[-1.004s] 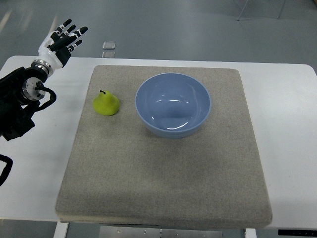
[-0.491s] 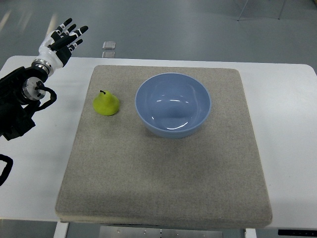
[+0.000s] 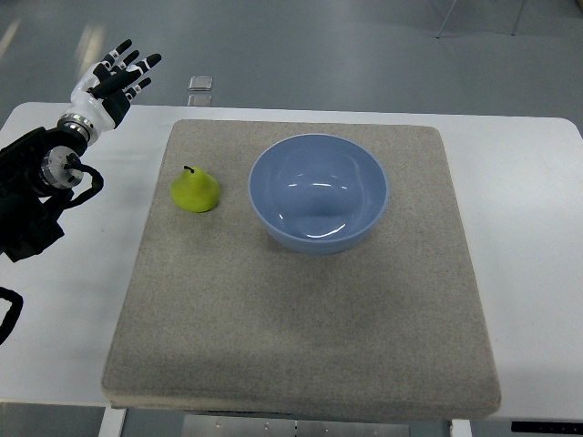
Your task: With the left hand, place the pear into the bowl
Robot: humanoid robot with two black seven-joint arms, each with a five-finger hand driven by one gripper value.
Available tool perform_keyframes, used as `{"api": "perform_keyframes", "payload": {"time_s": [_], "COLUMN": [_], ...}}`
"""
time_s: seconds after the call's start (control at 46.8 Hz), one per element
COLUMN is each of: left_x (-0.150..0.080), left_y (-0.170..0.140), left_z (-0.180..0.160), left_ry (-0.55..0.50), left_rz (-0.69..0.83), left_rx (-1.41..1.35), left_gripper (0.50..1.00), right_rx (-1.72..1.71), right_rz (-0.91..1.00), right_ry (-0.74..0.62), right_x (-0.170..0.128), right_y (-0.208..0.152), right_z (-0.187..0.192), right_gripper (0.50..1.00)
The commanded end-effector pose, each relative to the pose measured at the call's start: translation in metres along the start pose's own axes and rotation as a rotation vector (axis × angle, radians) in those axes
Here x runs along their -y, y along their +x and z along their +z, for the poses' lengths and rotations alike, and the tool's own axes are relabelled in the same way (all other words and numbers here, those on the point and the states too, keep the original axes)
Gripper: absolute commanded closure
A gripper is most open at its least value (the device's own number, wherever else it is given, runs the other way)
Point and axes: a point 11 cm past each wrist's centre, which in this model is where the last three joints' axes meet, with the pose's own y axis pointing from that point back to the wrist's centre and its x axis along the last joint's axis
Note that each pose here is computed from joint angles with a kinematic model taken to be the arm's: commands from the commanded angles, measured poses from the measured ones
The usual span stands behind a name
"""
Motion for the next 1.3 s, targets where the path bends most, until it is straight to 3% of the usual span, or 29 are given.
{"api": "perform_keyframes", "payload": {"time_s": [0.0,0.555,0.854,1.281], "left_x": [0.0,0.0,-0.014,-0.045], "left_y": [-0.001,-0.026,-0.047,-0.05], "left_z": [0.0,0.01,0.054,0.072], "left_ry": [0.003,0.062,0.07,0.144], "left_rz": [0.0,-0.141,-0.32,-0.547], "left_rx": [0.011,0.221,0.588,1.125], "left_gripper": [0.508,0.51,0.51,0.512], "right_rx": [0.0,0.0,0.0,0.0], "right_rz": [0.0,-0.001,0.0,0.0], "right_ry": [0.0,0.0,0.0,0.0], "right_x": [0.0,0.0,0.0,0.0], "right_y": [0.0,0.0,0.0,0.0], "right_z": [0.0,0.0,0.0,0.0], "right_gripper": [0.576,0.574,0.576,0.574]}}
